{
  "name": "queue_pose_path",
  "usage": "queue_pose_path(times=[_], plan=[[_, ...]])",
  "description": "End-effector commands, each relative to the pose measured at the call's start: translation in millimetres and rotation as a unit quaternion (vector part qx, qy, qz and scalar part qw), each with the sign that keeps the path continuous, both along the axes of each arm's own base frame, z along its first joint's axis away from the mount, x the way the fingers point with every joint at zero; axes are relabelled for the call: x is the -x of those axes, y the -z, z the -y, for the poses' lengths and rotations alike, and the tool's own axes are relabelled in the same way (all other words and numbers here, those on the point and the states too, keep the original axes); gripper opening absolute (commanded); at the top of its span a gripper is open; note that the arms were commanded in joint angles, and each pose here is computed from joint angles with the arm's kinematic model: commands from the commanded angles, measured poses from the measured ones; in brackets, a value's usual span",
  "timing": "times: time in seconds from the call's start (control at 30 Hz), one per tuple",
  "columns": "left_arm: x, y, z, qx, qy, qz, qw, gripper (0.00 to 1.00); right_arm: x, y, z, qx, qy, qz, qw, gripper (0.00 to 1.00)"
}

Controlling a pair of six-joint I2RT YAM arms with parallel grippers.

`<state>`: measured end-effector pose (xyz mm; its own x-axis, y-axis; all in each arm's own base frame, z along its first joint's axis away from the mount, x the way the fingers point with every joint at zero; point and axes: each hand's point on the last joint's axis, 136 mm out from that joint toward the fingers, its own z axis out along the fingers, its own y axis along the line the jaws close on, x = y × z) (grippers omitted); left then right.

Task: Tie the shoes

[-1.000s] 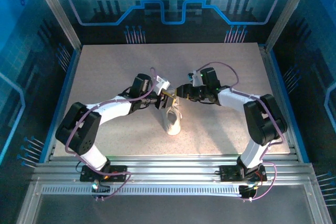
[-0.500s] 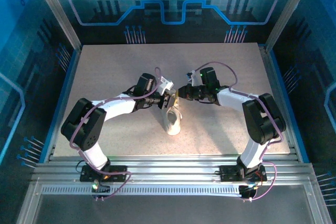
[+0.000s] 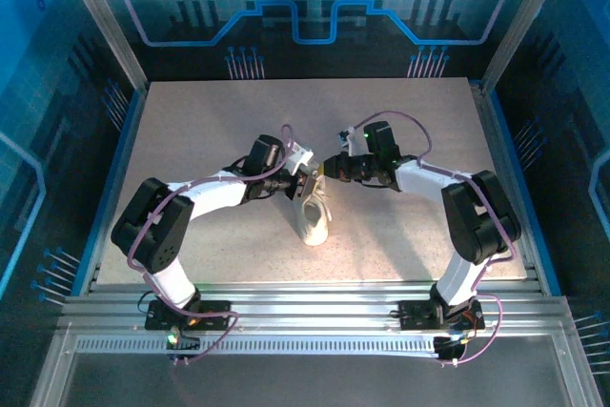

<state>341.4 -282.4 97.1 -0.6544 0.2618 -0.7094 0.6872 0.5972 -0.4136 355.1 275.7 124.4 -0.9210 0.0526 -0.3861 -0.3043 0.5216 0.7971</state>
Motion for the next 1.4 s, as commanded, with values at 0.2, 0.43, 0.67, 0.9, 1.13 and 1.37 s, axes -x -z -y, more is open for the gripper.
queue_pose_path(times=[0.2,0.43,0.67,0.9,1.13,1.37], plan=[[20.5,12.9,-13.4,-0.024,-0.003,-0.021,0.999,0.21,-6.0,-16.9,8.2,-0.003,-0.005,0.02,1.0,0.0],[17.4,1.5,-28.1,-0.036,-0.017,-0.004,0.999,0.24,-5.8,-6.0,10.2,0.016,-0.007,0.005,1.0,0.0],[13.1,-15.8,-42.3,-0.023,-0.038,0.007,0.999,0.42,-2.7,-7.6,9.3,0.015,-0.007,-0.003,1.0,0.0],[25.1,-43.4,-45.6,0.001,-0.038,0.032,0.999,0.51,1.5,-3.3,4.1,0.016,-0.013,-0.014,1.0,0.0],[56.2,-25.0,-39.9,-0.015,-0.034,0.003,0.999,0.49,1.8,-2.6,3.6,0.023,-0.006,-0.014,1.0,0.0],[71.3,3.8,-24.9,-0.04,-0.032,-0.033,0.998,0.51,2.0,-1.3,1.6,0.029,-0.006,-0.015,0.999,0.0]])
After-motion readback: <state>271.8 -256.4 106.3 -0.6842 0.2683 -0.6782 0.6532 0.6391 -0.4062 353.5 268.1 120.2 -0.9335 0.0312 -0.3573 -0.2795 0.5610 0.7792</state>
